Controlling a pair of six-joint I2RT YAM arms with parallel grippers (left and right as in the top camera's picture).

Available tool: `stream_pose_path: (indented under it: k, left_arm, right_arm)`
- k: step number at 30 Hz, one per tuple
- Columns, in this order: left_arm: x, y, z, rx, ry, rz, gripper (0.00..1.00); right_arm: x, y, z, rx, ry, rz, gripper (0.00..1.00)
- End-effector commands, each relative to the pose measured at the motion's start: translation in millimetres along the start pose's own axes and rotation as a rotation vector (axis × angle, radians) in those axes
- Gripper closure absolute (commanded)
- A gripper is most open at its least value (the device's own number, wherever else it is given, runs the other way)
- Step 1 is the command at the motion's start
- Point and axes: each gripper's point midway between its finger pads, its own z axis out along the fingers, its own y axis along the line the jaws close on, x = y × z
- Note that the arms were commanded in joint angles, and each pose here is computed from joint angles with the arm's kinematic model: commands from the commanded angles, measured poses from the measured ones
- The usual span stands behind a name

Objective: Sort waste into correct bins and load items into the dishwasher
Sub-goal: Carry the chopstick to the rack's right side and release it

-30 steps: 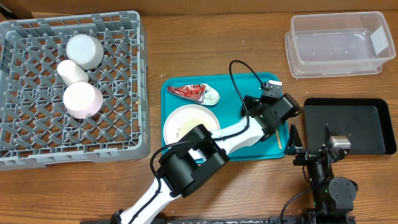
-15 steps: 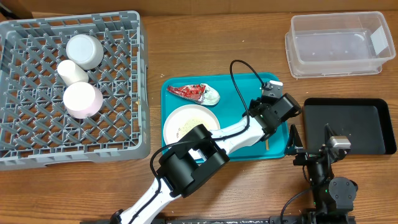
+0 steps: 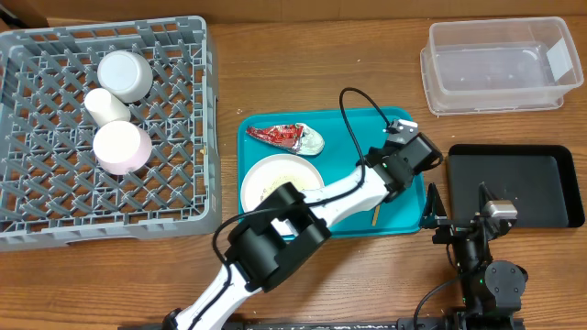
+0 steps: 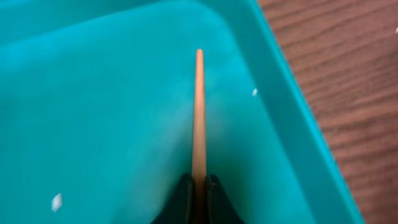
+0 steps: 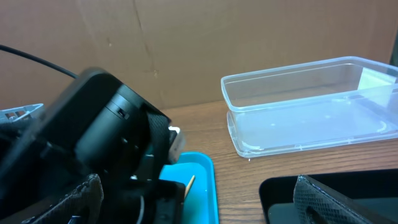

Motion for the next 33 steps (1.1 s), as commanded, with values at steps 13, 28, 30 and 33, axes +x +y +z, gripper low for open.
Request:
stream_pose_path:
  k: [13,28,30,33]
  left_arm:
    - [-125,240,-143,-0.237,-0.050,-0.303,0.96]
    - [-110,419,-148,-0.466,0.049,-0.239,0.96]
    - [-109,430,-149,-0.459,0.052,-0.235,0.96]
    - [-106,438,-147,-0.424,0.073,-0.175,0.96]
  right_arm:
    - [3,-1,1,0.006,0.001,0.003,0.00]
    - [3,-1,1,0.006,0.001,0.003,0.00]
    - [3,-1,1,0.006,0.001,0.003,0.00]
    - [3,-1,1,0.006,0.001,0.003,0.00]
